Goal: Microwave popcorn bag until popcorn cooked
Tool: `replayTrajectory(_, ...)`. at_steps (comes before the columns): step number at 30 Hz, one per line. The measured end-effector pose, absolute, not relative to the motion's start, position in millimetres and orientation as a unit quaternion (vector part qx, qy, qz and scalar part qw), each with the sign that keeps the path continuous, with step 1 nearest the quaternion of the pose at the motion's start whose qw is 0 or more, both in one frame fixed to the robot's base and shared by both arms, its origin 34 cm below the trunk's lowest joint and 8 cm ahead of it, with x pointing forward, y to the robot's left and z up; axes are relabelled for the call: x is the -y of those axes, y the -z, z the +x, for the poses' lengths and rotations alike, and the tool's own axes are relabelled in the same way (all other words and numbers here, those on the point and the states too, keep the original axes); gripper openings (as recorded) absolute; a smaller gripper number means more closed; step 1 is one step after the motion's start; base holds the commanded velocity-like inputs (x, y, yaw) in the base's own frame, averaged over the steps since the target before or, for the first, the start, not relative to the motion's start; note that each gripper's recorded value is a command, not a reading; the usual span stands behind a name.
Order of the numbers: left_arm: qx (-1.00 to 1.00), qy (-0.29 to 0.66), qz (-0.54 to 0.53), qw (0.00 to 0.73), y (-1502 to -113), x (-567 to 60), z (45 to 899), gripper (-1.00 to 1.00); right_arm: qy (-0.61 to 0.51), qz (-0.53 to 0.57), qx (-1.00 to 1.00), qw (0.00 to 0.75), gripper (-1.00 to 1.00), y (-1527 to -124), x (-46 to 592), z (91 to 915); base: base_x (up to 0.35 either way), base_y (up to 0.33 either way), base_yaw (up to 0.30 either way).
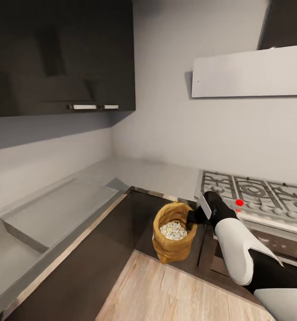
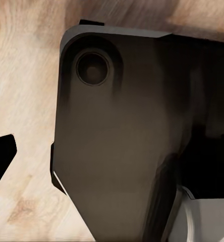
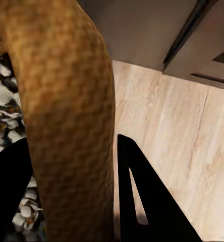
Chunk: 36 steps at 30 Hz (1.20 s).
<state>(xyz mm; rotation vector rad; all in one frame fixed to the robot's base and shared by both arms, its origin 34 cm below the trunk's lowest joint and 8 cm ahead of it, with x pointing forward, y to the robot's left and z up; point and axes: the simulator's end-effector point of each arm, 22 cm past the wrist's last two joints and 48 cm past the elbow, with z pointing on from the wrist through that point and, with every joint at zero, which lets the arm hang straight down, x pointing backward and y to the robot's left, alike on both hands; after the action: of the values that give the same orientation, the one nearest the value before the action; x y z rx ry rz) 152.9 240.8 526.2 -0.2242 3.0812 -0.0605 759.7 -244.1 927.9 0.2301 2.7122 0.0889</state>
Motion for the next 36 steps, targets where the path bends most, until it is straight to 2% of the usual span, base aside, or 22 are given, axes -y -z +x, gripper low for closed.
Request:
replayTrajectory(7,-0.997,0.02,-0.073,0.026,-526.3,-240.2,153.1,1.0,-0.024,0.085,-0.985,0.149,-1.0,-857.1,248.7,708.8,-0.348,0.0,0.0)
replayTrajectory(12,-0.997,0.02,-0.072,0.026,-526.3,-239.6,152.9,1.0,0.0,0.098,-0.988,0.118,-1.0,-796.2,286.2,668.9,-0.235,0.0,0.0)
replayTrajectory(23,-0.997,0.019,-0.072,0.029,-526.5,-241.0,154.1,1.0,-0.011,0.127,-0.985,0.115,-1.0,-756.0,346.9,638.4,-0.006,0.0,0.0)
replayTrajectory(29,-0.997,0.02,-0.072,0.031,-526.5,-239.9,154.8,1.0,0.003,0.138,-0.987,0.088,-1.0,-710.1,366.8,585.3,0.0,0.0,-0.001)
replayTrajectory(36,-0.997,0.02,-0.071,0.033,-526.6,-239.9,156.1,1.0,0.013,0.148,-0.986,0.07,-1.0,-698.5,384.6,561.2,0.0,0.0,-0.18)
